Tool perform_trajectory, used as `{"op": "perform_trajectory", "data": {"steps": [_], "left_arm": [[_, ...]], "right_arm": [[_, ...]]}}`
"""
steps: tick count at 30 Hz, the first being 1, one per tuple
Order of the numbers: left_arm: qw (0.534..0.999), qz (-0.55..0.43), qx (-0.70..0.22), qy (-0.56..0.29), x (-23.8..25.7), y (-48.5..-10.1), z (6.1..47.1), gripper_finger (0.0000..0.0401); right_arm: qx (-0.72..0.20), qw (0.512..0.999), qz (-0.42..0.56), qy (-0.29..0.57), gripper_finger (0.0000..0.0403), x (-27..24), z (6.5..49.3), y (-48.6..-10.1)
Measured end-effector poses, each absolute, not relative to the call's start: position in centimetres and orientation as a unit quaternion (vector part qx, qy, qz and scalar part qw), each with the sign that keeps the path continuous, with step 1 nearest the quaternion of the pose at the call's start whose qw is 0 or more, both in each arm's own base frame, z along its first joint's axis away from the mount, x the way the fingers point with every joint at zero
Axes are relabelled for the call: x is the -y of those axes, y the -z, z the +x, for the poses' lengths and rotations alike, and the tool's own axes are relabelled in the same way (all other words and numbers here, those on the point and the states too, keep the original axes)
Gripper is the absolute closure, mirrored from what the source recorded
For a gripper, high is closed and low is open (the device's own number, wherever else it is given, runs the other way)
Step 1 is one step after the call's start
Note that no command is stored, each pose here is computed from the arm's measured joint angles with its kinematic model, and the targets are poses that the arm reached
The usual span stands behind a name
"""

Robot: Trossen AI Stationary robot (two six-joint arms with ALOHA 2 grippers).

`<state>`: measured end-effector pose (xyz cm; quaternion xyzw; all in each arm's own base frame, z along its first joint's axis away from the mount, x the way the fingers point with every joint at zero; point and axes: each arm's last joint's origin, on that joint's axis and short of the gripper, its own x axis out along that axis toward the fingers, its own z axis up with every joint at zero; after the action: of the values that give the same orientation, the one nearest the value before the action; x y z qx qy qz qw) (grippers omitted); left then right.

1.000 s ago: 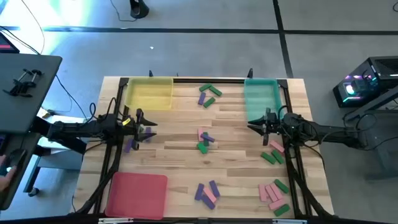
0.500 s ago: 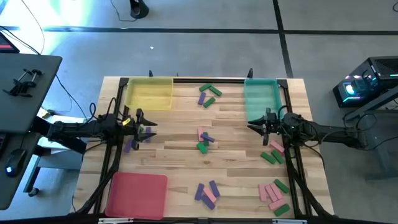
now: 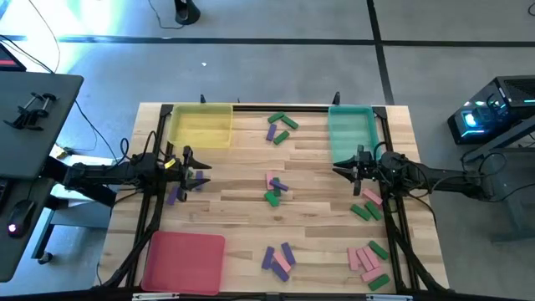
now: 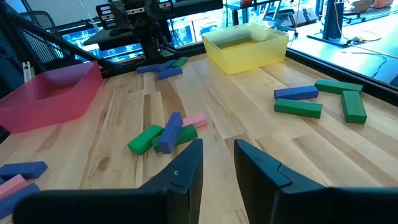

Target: Sort blocks

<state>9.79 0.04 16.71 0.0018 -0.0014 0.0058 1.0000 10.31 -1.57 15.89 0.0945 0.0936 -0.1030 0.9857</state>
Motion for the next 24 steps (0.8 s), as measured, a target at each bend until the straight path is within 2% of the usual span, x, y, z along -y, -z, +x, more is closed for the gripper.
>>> {"op": "perform_trajectory", "data": {"steps": [7, 13, 18, 22, 24], "left_arm": [[1.0, 0.003, 0.001, -0.006, 0.0, -16.7, 9.8, 0.021], [0.996, 0.092, 0.005, -0.018, -0.1, -16.8, 9.8, 0.021], [0.996, 0.088, 0.005, -0.019, -0.1, -16.8, 9.8, 0.021], [0.999, 0.039, 0.008, -0.019, -0.1, -16.8, 9.8, 0.021], [1.0, 0.006, 0.012, -0.019, -0.1, -16.9, 9.8, 0.021]], "right_arm": [[-0.093, 0.986, 0.094, 0.103, 0.032, 1.6, 10.3, -15.9], [-0.096, 0.988, 0.074, 0.101, 0.032, 1.6, 10.3, -15.9], [-0.075, 0.974, 0.178, 0.116, 0.032, 1.6, 10.3, -16.1], [0.002, 0.959, 0.234, 0.158, 0.032, 1.9, 10.4, -17.2], [0.039, 0.957, 0.255, 0.134, 0.032, 1.9, 10.5, -17.9]]}}
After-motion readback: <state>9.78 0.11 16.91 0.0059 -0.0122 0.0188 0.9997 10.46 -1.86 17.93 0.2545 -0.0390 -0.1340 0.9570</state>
